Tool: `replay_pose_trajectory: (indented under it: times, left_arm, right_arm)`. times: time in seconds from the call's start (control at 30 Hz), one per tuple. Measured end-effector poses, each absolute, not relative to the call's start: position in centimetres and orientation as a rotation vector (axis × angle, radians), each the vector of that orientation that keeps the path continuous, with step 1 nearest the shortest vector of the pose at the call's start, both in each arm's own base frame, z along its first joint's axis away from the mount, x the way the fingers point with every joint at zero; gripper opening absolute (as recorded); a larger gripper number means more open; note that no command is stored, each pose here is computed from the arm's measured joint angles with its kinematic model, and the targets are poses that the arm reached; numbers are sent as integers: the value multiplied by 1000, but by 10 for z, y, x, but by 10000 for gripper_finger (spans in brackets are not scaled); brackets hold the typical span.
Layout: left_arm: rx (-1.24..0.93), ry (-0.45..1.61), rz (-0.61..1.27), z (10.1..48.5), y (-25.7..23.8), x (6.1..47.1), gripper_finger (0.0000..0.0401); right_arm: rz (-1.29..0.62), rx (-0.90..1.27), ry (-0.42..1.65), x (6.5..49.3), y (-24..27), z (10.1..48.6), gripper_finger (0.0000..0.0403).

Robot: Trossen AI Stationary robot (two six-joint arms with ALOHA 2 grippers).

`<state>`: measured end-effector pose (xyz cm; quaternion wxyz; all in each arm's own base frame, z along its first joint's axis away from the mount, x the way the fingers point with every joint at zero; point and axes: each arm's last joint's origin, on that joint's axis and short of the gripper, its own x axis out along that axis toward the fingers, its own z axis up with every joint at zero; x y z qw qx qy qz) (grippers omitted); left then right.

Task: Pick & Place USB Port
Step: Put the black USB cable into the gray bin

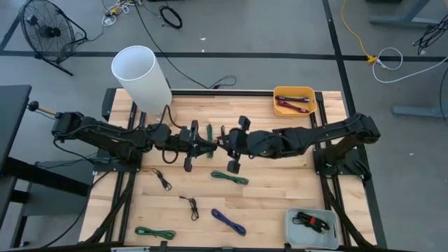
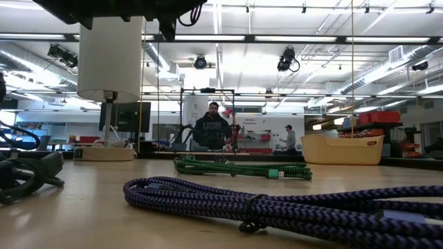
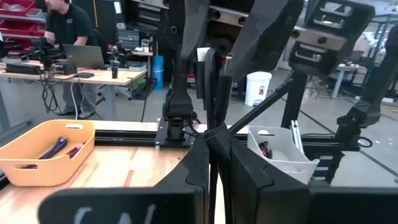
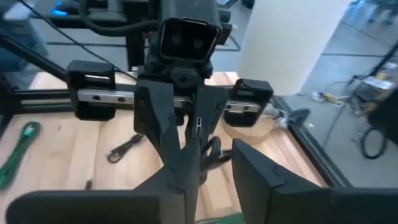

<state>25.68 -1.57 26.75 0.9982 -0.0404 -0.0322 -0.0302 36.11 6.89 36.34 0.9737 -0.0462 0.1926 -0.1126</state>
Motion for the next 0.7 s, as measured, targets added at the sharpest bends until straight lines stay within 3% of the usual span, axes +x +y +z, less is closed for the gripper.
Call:
replay_pose_trajectory:
  times: [0.2, 0.37, 0.7]
  left_arm:
    - [-82, -61, -58, 267, -16, 257, 37]
    - [-88, -54, -40, 266, -15, 257, 38]
    - [-98, -70, 14, 268, -13, 257, 93]
  right_arm:
    - [-236, -90, 396, 370, 65, 356, 86]
    - [-247, -119, 405, 371, 62, 355, 15]
    - [-257, -142, 419, 368, 65, 354, 10]
